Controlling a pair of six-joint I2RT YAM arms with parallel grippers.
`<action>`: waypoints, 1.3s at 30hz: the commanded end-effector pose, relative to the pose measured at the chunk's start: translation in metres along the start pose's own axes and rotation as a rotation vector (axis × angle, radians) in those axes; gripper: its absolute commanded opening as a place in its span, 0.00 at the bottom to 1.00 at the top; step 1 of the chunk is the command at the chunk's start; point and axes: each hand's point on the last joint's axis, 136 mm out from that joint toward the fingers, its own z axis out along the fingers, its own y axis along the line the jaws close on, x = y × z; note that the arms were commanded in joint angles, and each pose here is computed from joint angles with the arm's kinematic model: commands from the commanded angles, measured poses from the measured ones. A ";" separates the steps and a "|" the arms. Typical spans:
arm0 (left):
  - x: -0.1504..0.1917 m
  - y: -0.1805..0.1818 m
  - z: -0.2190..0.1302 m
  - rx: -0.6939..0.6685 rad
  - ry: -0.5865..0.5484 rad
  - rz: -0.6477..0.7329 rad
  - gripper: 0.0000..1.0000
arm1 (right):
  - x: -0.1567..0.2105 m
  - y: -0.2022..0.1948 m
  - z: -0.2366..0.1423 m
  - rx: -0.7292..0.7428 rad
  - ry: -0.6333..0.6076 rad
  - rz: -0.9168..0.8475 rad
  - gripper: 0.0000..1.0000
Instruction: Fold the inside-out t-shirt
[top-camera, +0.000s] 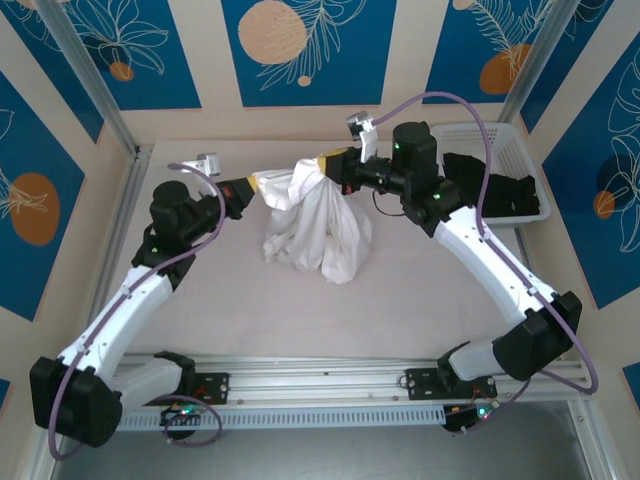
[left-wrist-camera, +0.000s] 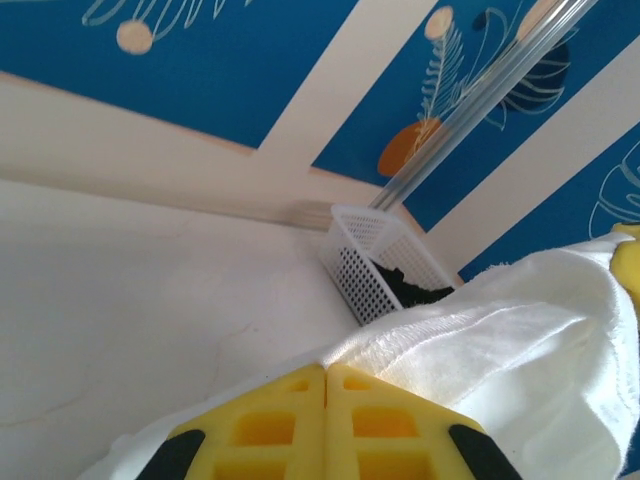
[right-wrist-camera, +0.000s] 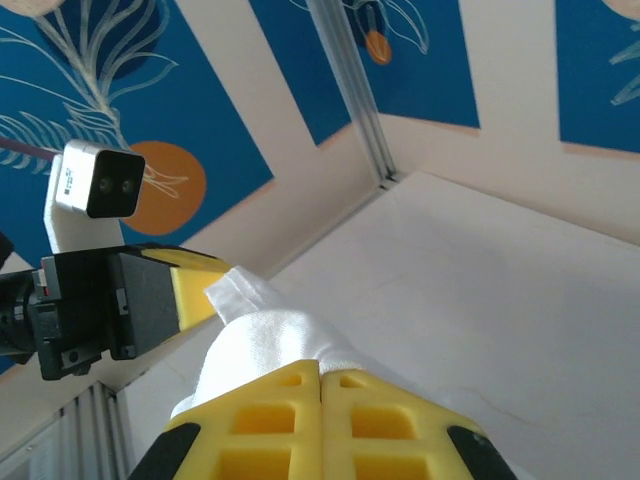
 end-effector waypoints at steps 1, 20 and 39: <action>0.012 0.003 0.012 0.020 0.046 -0.025 0.00 | 0.035 -0.040 0.012 0.115 0.110 0.052 0.00; 0.019 0.098 0.004 -0.381 0.073 0.073 0.00 | 0.233 -0.130 -0.021 0.555 0.507 0.249 0.60; -0.099 0.042 -0.041 -0.331 -0.194 0.109 0.00 | 0.009 -0.026 -0.101 0.292 -0.085 0.007 0.00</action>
